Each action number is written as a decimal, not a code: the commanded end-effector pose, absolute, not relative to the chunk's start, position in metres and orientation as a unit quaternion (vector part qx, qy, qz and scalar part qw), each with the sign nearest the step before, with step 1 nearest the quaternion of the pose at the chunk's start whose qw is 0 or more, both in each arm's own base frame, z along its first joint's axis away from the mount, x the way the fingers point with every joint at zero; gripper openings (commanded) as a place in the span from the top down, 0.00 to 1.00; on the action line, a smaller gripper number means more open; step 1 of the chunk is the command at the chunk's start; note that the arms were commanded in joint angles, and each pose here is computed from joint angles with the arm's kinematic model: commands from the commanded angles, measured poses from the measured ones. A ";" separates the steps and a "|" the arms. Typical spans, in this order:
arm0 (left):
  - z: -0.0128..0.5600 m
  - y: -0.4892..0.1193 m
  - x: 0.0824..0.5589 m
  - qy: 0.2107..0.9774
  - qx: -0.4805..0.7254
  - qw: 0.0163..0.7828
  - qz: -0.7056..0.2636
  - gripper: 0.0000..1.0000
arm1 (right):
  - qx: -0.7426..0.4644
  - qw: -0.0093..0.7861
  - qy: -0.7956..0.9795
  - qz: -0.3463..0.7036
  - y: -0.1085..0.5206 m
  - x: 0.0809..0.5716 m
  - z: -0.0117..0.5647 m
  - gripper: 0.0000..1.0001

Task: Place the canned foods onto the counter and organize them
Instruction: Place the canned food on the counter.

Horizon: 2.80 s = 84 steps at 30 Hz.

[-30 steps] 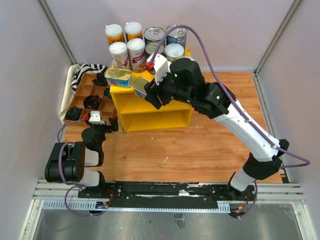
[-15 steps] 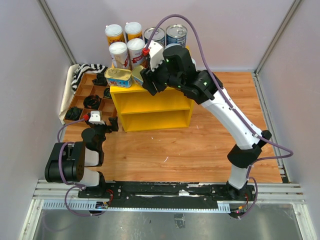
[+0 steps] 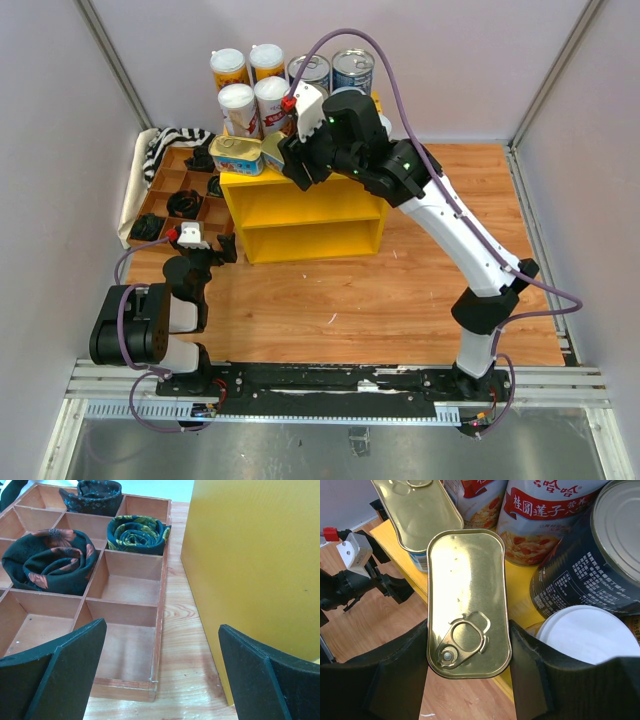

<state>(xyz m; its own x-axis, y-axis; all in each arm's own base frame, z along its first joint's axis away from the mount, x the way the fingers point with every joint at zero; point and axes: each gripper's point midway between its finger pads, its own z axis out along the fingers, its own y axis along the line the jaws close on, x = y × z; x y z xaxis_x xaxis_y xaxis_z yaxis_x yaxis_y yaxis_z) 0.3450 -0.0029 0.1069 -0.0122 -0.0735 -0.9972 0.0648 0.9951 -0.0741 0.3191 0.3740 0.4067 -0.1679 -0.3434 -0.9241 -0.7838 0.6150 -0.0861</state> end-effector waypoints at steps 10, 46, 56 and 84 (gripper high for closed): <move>0.116 -0.004 0.348 0.699 0.006 0.714 -0.047 0.00 | -0.366 0.576 0.698 0.217 0.380 0.342 0.441 0.42; 0.116 -0.005 0.348 0.699 0.006 0.714 -0.047 0.00 | -0.398 0.601 0.635 0.276 0.398 0.312 0.467 0.37; 0.116 -0.005 0.348 0.698 0.006 0.714 -0.047 0.00 | -0.433 0.587 0.634 0.256 0.412 0.304 0.446 0.62; 0.115 -0.004 0.348 0.699 0.006 0.713 -0.047 0.00 | -0.452 0.580 0.652 0.183 0.380 0.332 0.420 0.73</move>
